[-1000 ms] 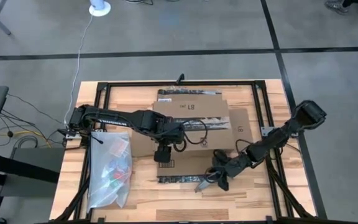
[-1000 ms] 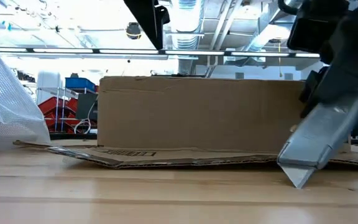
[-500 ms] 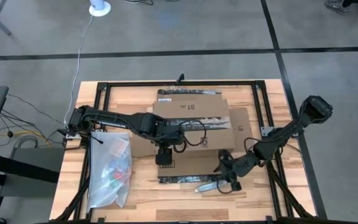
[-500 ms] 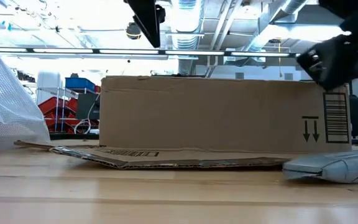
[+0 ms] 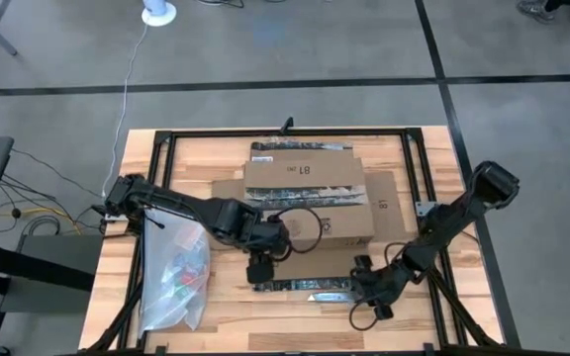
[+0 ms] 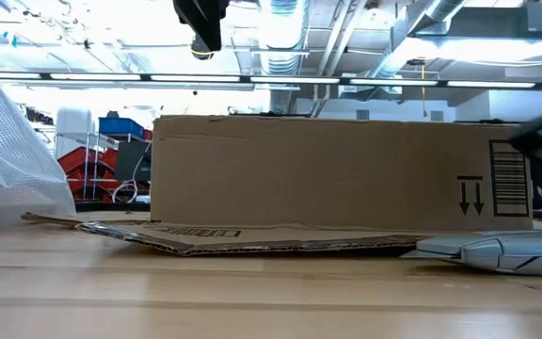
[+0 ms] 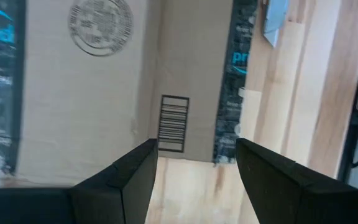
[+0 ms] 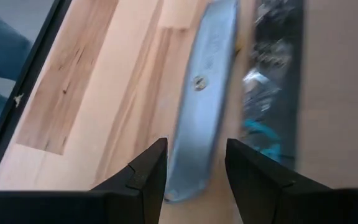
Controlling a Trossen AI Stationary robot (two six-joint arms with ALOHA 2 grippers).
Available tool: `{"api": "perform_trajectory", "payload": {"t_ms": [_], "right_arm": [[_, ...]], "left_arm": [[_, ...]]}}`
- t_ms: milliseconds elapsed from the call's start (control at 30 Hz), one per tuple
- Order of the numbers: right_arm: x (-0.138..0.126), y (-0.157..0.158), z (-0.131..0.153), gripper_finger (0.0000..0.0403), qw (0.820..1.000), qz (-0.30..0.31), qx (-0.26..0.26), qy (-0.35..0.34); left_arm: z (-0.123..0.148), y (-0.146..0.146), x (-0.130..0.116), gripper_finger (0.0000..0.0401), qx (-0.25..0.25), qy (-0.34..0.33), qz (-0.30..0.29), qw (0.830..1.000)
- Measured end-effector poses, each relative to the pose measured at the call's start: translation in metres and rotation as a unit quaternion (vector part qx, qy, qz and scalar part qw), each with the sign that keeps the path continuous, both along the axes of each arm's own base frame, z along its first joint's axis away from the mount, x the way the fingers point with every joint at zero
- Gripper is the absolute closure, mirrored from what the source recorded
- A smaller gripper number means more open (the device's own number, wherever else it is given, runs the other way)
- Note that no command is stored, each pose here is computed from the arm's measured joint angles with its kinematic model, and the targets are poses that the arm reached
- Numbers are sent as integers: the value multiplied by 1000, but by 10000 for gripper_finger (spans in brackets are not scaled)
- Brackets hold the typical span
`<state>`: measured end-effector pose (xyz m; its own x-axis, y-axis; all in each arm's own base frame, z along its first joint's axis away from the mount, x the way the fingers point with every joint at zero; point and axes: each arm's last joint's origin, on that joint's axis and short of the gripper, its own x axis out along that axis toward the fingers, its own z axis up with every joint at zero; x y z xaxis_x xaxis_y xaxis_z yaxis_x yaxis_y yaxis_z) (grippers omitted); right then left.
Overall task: Unpack boxes
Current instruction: Break down the box until it is fully flat
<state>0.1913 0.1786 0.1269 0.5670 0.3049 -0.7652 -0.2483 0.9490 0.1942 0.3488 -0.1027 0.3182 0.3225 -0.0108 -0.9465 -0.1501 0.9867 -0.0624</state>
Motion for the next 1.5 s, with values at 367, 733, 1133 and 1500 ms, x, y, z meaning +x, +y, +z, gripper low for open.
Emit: {"api": "perform_trajectory", "payload": {"t_ms": [367,733,1133,1500], "right_arm": [[10,11,-32,257,999,-42,13,6],[17,12,-30,273,999,-19,6,-48],[20,11,-33,311,998,-35,13,-49],[11,-15,28,311,995,-41,1,-88]], "left_arm": [[0,-3,-1,198,0,-1,-4,1000],[2,-7,5,198,-17,-37,8,999],[0,-10,10,198,-33,-48,40,997],[24,-14,12,198,-25,-101,21,994]]}}
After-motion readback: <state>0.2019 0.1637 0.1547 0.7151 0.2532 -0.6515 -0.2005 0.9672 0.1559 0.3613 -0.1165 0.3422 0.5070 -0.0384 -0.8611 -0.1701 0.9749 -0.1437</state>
